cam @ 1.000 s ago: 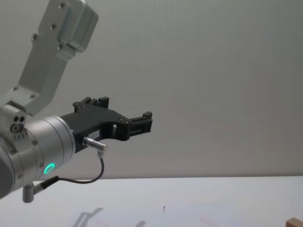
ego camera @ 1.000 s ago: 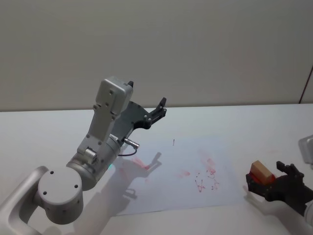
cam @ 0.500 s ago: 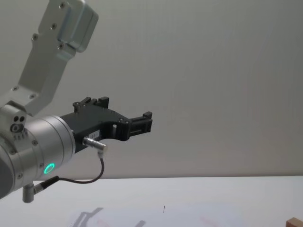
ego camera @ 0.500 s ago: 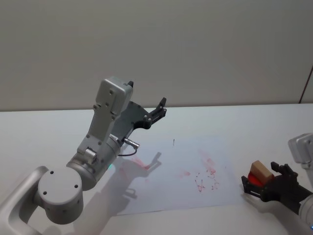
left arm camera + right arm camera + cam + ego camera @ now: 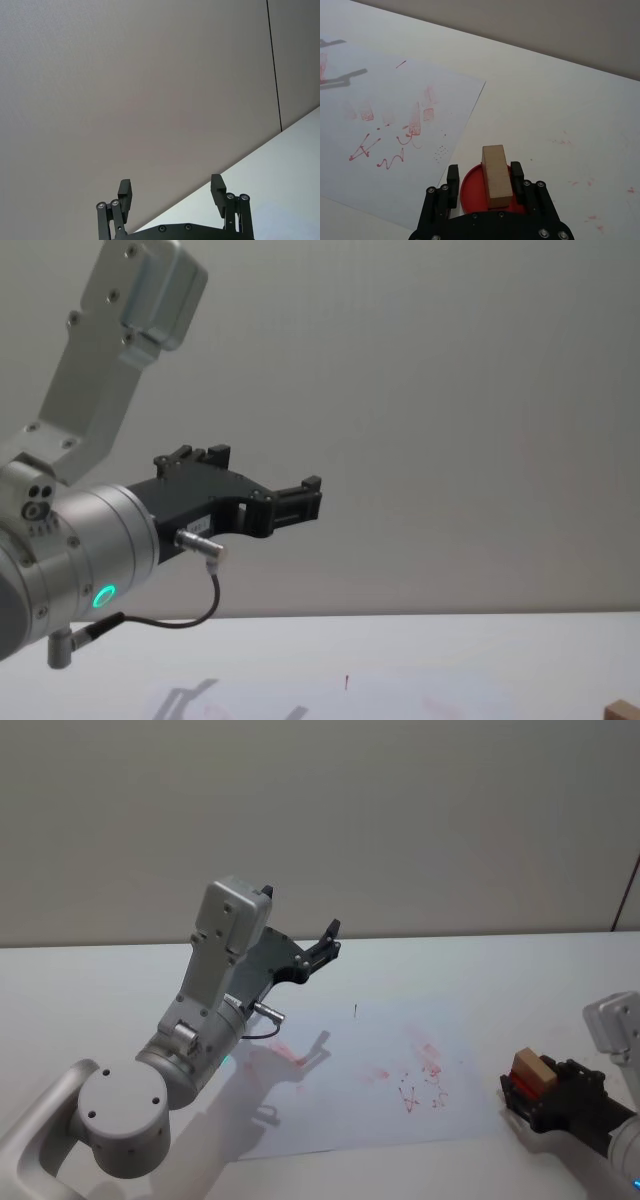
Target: Use the one hand to pick up the stamp and affix it onto the A4 paper.
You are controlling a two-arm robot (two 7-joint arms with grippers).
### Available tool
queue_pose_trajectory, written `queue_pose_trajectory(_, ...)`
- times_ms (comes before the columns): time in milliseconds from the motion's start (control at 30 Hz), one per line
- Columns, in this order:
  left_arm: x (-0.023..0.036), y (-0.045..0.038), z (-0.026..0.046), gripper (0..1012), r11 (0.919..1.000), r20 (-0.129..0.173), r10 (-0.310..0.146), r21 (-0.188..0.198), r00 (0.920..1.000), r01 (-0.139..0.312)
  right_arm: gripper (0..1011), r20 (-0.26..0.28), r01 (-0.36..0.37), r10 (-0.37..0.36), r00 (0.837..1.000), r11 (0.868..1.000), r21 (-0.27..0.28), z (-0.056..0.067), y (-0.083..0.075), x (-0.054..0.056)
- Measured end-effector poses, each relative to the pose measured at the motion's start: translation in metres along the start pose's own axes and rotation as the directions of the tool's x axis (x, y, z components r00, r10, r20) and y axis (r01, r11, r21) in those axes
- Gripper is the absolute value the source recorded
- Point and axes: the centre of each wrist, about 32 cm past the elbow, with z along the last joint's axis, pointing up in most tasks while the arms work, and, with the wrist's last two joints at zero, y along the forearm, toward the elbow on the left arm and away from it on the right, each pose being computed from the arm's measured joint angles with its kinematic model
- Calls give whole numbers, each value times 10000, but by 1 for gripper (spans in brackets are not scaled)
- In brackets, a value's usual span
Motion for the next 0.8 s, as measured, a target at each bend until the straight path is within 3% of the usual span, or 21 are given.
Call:
queue_pose_trajectory(100, 0, 0, 0, 1001, 10000, 1, 0, 1, 10000, 0, 566, 10, -4, 4, 10000, 10000, -7, 1, 2, 1)
queue_pose_trajectory(400, 0, 0, 0, 1001, 10000, 0, -1, 0, 10000, 1, 264, 35, -19, 19, 10000, 10000, -22, 2, 9, 2)
queue_pose_trajectory(500, 0, 0, 0, 1001, 10000, 1, 0, 0, 10000, 0, 217, 37, -26, 26, 10000, 10000, -27, 2, 10, 1)
queue_pose_trajectory(800, 0, 0, 0, 1001, 10000, 0, 0, 0, 10000, 0, 217, 270, -101, 98, 9996, 9999, 113, 33, 20, 19)
